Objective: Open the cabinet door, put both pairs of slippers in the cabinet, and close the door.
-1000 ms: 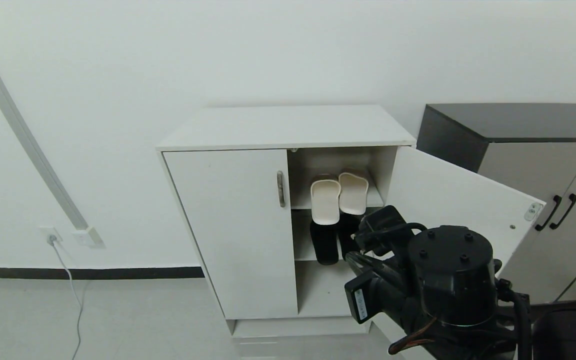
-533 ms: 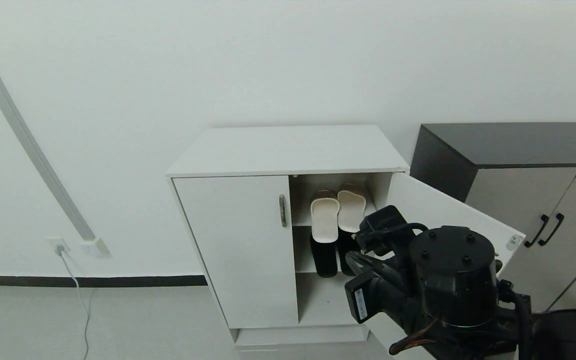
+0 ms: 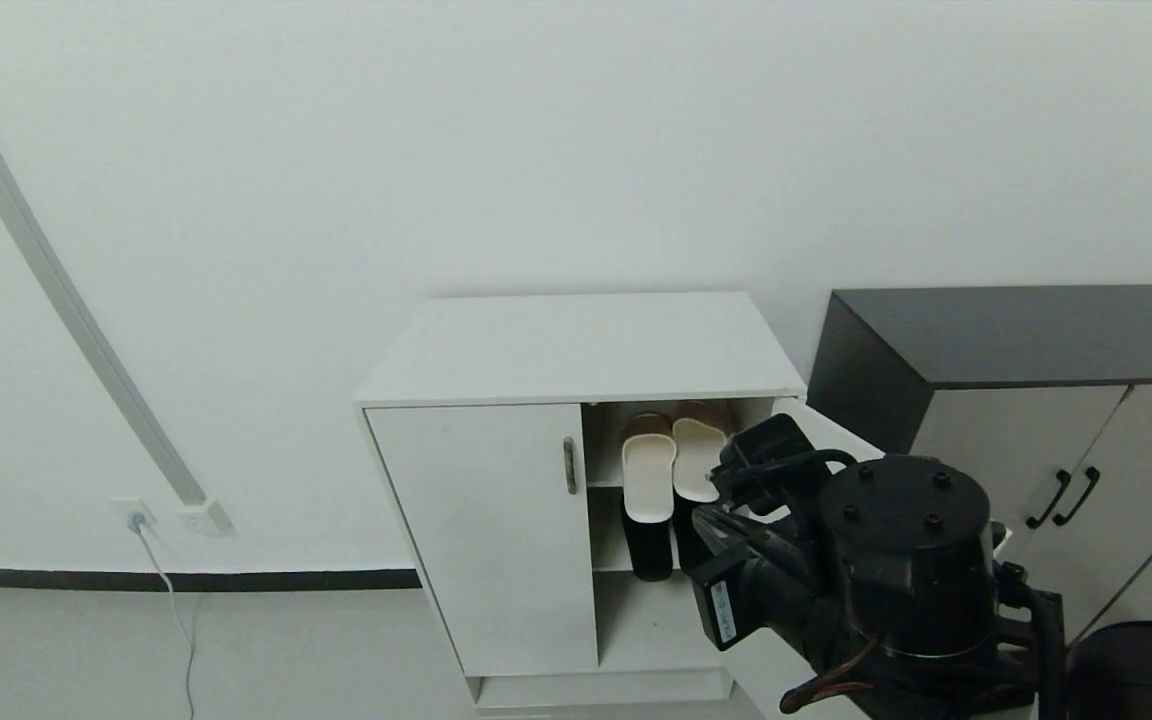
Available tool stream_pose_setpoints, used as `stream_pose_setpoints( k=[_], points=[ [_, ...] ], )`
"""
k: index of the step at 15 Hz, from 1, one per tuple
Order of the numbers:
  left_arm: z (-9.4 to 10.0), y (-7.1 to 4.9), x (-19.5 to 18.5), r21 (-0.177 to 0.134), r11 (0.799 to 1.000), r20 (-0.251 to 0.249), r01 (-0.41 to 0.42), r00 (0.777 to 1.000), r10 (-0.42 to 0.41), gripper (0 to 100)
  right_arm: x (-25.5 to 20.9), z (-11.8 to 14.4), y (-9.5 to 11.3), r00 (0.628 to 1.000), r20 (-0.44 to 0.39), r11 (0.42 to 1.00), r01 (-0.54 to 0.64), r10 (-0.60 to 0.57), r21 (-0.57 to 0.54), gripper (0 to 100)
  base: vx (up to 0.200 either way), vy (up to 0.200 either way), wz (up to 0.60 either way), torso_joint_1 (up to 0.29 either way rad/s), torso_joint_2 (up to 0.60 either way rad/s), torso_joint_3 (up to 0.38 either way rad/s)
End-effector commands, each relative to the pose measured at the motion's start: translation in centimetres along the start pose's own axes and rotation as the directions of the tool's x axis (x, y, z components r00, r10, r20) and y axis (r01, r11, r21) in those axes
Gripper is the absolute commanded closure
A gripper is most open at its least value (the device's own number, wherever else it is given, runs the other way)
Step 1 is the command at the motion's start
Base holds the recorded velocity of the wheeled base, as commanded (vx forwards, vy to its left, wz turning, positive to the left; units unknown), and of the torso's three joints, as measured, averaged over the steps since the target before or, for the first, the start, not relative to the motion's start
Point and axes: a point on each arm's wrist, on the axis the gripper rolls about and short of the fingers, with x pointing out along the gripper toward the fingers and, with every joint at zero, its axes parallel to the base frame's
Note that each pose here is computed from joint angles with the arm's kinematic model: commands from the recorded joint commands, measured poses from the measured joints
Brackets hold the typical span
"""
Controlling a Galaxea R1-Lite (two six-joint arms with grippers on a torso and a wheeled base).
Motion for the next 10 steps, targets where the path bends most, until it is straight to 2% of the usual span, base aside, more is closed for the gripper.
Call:
stream_pose_setpoints(
  k=[1,5,10],
  points=[
    [0.00,0.00,0.01,0.000,1.000,-0.001,-0.001,1.000,0.001,100,-0.12,0.10,-0.03,1.000,0.004,1.000,-0.005,0.005,0.002,100,0.000,0.000,0.00,0.271,-0.61,-0.334],
    [0.00,0.00,0.00,-0.003,1.000,0.000,0.001,1.000,-0.001,100,0.02,-0.02,-0.17,1.000,-0.002,1.000,-0.001,0.001,-0.001,100,0.000,0.000,0.00,0.205,-0.44,-0.242],
    [0.00,0.00,0.00,-0.001,1.000,0.000,0.001,1.000,-0.001,100,0.12,-0.09,-0.22,1.000,-0.005,1.000,0.003,-0.003,-0.003,100,0.000,0.000,0.00,0.010,-0.02,-0.014]
  ],
)
